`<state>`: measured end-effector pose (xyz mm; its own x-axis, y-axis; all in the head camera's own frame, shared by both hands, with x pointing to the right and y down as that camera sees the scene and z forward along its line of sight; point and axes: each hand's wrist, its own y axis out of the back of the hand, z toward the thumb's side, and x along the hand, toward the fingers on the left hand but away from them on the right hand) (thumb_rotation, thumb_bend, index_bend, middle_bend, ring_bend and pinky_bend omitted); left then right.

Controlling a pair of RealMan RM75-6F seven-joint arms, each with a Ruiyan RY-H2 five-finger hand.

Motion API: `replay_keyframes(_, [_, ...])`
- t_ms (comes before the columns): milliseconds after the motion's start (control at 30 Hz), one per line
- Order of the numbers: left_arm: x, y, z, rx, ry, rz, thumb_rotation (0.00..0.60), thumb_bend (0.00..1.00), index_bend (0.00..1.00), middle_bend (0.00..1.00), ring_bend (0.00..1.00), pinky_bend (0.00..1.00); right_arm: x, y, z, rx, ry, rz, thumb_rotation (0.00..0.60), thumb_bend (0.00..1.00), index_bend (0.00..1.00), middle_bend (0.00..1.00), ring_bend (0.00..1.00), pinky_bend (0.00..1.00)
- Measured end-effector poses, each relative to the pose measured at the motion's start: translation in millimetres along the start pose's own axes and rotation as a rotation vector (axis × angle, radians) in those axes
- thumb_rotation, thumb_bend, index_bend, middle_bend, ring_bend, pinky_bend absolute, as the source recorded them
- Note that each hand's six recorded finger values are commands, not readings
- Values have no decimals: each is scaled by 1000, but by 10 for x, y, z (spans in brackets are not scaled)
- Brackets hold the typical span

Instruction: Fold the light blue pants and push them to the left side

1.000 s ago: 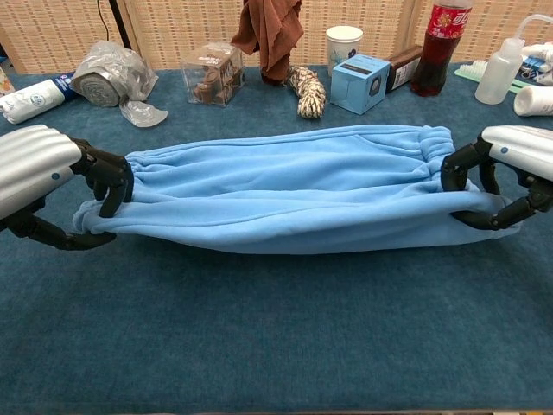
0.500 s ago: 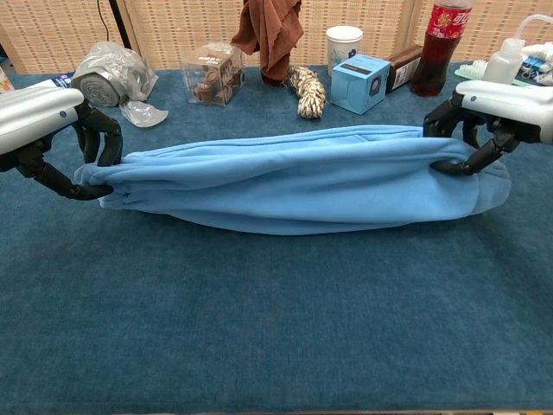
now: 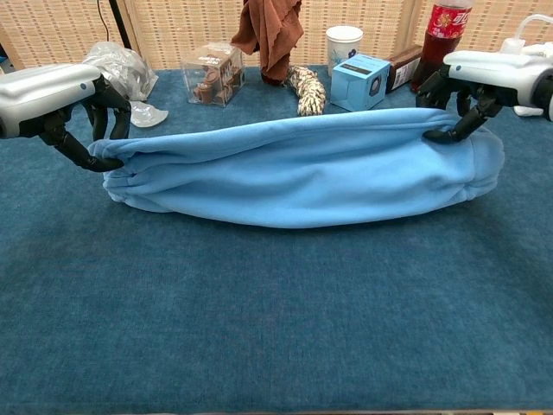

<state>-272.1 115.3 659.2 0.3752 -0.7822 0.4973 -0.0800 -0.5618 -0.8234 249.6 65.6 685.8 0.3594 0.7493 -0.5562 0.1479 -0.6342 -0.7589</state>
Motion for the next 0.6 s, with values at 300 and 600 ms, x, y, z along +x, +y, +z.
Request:
replay_keyframes(300, [152,-39,-60,1,78,-40,600,433,773,533,542,359,-248,26,-13,49,-43,13,600,562,632,595,456,601])
replay_keyframes(600, [252,-51,-122,35,105,-42,600,375,244,47,48,22,-428,50,-37,95,-68,17,600,562,579,552,435,597])
